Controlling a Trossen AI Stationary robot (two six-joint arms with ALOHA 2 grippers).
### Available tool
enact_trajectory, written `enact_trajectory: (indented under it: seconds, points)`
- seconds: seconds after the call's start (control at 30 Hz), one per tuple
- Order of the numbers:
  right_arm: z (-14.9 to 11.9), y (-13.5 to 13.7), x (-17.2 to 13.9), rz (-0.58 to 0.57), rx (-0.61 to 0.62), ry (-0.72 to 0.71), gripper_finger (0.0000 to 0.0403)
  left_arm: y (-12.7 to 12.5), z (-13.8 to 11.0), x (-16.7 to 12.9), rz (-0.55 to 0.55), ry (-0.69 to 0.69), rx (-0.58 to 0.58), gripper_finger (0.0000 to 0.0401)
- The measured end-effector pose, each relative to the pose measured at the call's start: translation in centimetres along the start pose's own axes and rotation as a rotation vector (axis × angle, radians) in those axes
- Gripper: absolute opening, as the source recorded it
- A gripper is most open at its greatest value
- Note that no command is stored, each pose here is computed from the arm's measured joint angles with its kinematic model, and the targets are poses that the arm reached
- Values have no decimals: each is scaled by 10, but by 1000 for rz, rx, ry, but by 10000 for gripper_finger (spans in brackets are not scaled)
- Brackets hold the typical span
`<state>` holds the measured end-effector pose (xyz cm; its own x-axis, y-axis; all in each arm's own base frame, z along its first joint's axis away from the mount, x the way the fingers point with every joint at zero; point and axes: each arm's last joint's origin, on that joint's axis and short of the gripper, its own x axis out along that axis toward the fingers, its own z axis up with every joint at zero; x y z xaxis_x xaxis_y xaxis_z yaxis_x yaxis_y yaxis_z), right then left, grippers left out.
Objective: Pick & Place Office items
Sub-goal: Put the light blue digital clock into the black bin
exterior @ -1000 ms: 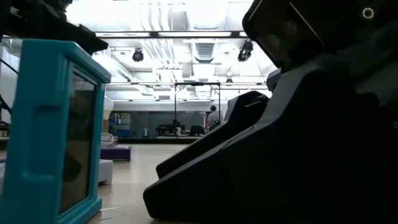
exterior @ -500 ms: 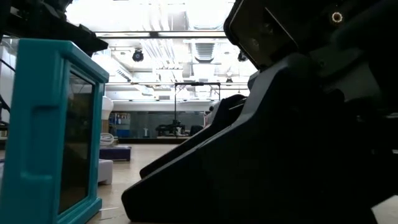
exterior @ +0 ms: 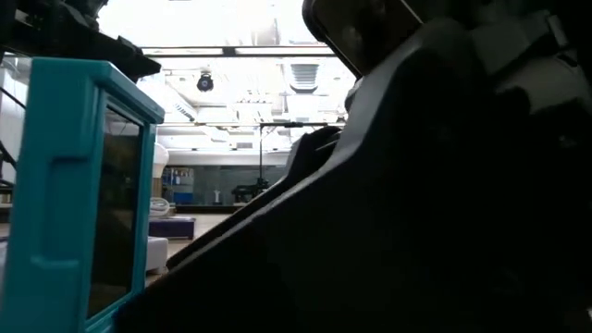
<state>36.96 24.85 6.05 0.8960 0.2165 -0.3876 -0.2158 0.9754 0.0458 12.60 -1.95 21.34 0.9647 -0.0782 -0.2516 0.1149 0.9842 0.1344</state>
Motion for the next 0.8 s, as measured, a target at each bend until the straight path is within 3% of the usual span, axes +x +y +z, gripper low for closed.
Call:
enact_trajectory:
  seconds: [0.8]
  points:
    - [15, -5, 8, 26, 38, -33, 226, 0, 0, 0, 0, 0, 0, 248]
